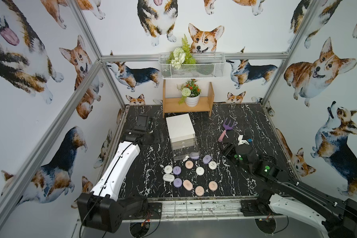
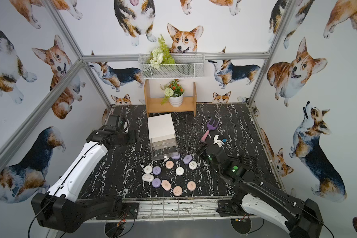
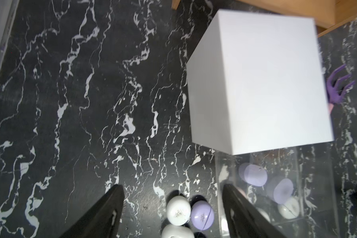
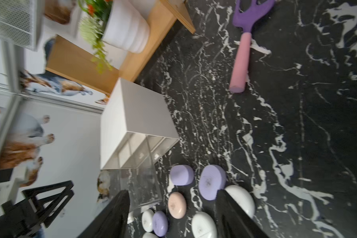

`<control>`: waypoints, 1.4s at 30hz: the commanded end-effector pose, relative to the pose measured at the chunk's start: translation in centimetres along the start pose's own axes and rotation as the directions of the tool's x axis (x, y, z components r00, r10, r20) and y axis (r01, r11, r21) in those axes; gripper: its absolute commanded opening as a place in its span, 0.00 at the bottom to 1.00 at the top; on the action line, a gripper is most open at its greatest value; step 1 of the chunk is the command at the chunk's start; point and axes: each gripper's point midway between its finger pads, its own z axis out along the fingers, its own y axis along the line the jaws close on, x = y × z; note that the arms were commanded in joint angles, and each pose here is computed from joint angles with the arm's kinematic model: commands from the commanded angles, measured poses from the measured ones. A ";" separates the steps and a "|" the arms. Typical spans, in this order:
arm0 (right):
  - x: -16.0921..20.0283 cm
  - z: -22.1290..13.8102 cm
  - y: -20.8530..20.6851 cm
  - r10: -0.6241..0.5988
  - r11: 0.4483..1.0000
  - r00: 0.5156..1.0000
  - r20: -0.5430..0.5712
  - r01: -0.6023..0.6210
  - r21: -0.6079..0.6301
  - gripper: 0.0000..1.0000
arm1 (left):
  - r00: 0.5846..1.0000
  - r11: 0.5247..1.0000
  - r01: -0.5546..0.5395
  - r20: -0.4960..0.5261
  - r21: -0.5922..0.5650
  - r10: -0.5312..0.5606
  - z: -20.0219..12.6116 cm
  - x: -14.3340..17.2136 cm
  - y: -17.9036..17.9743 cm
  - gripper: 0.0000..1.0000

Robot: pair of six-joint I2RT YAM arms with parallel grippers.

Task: Put the bluetooth earphones in the drawer according to color
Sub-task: Pick up the Bluetooth earphone from the center of the board.

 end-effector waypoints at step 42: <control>10.4 11.6 -5.0 -0.211 0.908 0.740 -0.639 0.391 0.154 0.59 | 0.989 0.989 0.112 -0.106 0.098 -0.101 4.7 5.3 2.3 0.79</control>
